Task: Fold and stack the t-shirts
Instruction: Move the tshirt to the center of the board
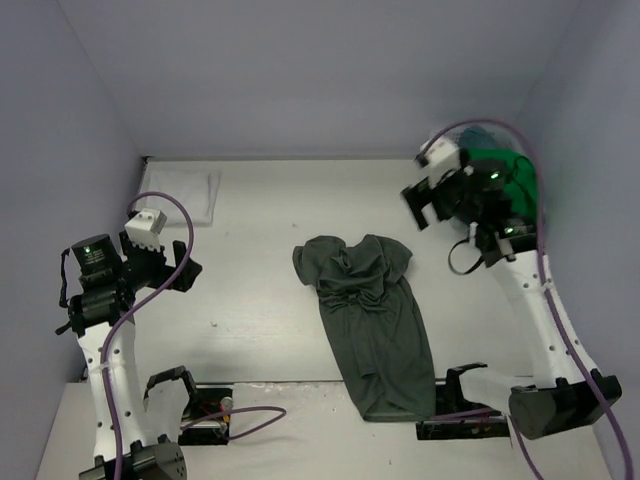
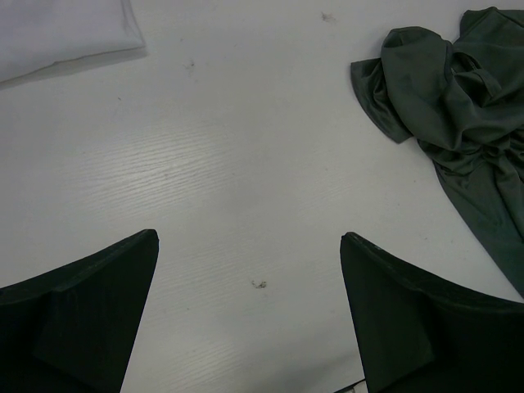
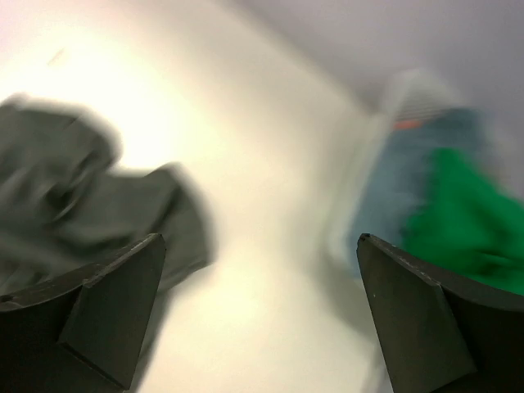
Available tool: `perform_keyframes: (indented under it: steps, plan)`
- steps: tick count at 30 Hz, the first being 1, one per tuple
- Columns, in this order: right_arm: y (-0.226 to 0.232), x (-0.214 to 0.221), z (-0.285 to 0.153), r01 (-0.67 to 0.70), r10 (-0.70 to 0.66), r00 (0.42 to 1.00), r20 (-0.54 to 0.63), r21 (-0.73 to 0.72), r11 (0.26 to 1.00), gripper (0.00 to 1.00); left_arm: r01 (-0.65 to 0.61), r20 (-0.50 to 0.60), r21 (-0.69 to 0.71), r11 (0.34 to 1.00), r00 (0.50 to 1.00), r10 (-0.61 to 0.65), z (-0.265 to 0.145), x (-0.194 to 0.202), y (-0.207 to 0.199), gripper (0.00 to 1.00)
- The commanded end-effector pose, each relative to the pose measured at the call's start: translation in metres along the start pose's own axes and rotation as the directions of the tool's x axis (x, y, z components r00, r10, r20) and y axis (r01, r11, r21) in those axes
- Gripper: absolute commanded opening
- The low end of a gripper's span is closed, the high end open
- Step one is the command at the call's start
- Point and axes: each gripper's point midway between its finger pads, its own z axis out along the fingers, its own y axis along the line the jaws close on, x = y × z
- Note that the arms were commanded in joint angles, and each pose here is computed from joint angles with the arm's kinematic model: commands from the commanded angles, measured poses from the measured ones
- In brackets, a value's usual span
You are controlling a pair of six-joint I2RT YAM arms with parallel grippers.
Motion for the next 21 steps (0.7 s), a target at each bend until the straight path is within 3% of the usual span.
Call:
perform_keyframes:
  steps: [1,6,16,21]
  plan:
    - [0.099,0.092,0.023,0.054,-0.117,0.962,-0.247,-0.249,0.967,0.99,-0.029,0.064,0.016,0.999,0.998,0.028,-0.002,-0.018,-0.003,0.87]
    - [0.17,0.144,0.019,0.036,-0.194,0.922,-0.334,-0.427,0.903,0.91,-0.024,0.059,0.014,1.0,0.998,0.023,-0.002,-0.018,-0.002,0.87]
    - [0.185,0.191,0.014,0.134,-0.355,0.841,-0.409,-0.478,0.868,0.91,-0.024,0.055,0.017,1.0,0.998,0.023,-0.001,-0.018,-0.001,0.87]
    - [0.186,0.192,0.03,0.159,-0.368,0.843,-0.393,-0.472,0.867,0.9,-0.025,0.059,0.011,1.0,0.998,0.024,-0.002,-0.017,-0.001,0.87]
